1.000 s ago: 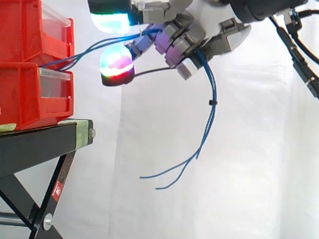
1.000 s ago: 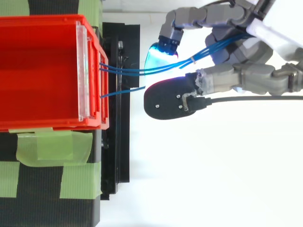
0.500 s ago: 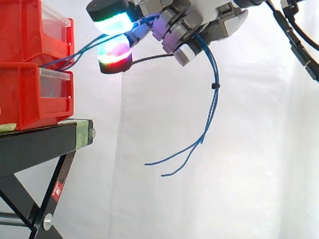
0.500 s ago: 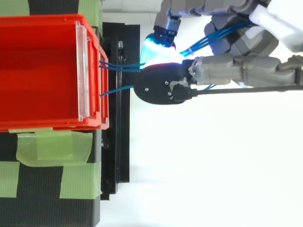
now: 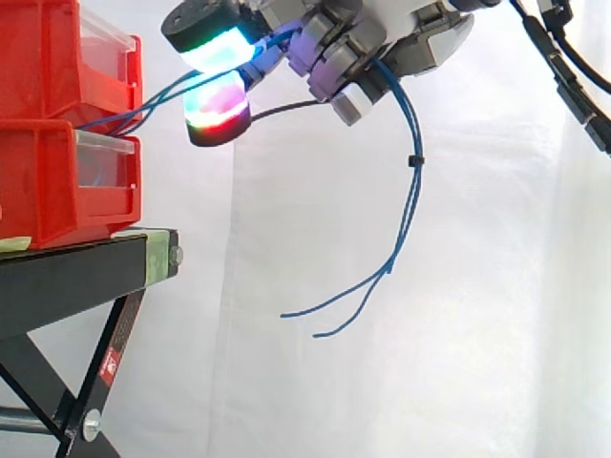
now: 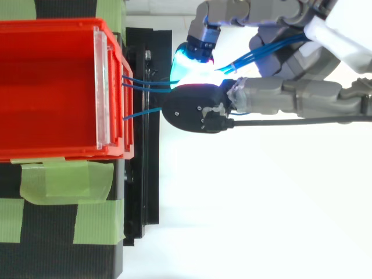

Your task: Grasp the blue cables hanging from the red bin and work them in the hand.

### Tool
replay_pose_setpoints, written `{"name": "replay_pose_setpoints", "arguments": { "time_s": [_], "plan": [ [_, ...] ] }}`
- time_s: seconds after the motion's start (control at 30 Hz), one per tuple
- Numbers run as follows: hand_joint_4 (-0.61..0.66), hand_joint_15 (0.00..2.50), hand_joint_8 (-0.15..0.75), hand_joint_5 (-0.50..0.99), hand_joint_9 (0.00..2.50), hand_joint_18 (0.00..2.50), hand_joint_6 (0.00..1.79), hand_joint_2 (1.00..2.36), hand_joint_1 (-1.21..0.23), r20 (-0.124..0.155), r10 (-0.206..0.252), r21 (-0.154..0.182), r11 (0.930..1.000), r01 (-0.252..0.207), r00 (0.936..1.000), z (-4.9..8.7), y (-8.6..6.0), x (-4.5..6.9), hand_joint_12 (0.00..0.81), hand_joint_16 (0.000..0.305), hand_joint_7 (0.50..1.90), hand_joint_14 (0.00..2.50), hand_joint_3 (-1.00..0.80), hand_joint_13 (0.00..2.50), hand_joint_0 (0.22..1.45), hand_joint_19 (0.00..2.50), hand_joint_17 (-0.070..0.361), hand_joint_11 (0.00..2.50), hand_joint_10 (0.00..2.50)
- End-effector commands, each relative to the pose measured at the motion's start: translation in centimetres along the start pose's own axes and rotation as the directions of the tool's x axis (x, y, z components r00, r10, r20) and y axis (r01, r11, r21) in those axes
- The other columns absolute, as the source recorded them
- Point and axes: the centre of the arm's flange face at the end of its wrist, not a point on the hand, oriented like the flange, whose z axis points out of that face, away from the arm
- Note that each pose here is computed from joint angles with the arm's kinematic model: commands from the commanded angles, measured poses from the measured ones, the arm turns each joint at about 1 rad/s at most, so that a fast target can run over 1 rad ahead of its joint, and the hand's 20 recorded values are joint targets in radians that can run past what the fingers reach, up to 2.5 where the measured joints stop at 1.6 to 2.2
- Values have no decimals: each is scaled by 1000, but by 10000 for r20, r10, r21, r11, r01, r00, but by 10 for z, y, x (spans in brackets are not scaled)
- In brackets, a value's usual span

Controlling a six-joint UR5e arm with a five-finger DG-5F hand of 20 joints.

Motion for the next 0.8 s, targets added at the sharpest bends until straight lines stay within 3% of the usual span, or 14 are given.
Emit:
{"name": "replay_pose_setpoints", "arguments": {
  "time_s": [0.0,0.17,0.37,0.53,0.77],
  "plan": [
    [285,2010,519,515,1736,2500,14,1020,-629,-26,-77,-107,9999,77,10000,0,2,2,771,244,1285,2500,22,2085,925,763,183,2500,2500],
    [283,2010,519,482,1736,2500,14,1022,-623,-54,-342,-181,9993,341,9994,1,3,3,771,244,1314,2500,-431,2085,888,763,183,2500,2500],
    [248,2010,519,574,1736,2500,4,1012,-636,-99,-527,-254,9983,524,9986,1,3,4,771,244,1416,2500,-746,2085,875,763,183,2500,2500],
    [247,2010,519,608,1736,2500,4,1010,-648,-110,-619,-262,9978,616,9980,1,4,4,771,244,1420,2500,-783,2085,877,763,183,2500,2500],
    [250,2010,519,618,1736,2500,9,1020,-695,-110,-619,-262,9978,616,9980,1,4,4,771,244,1352,2500,-557,2085,876,763,183,2500,2500]
  ]
}}
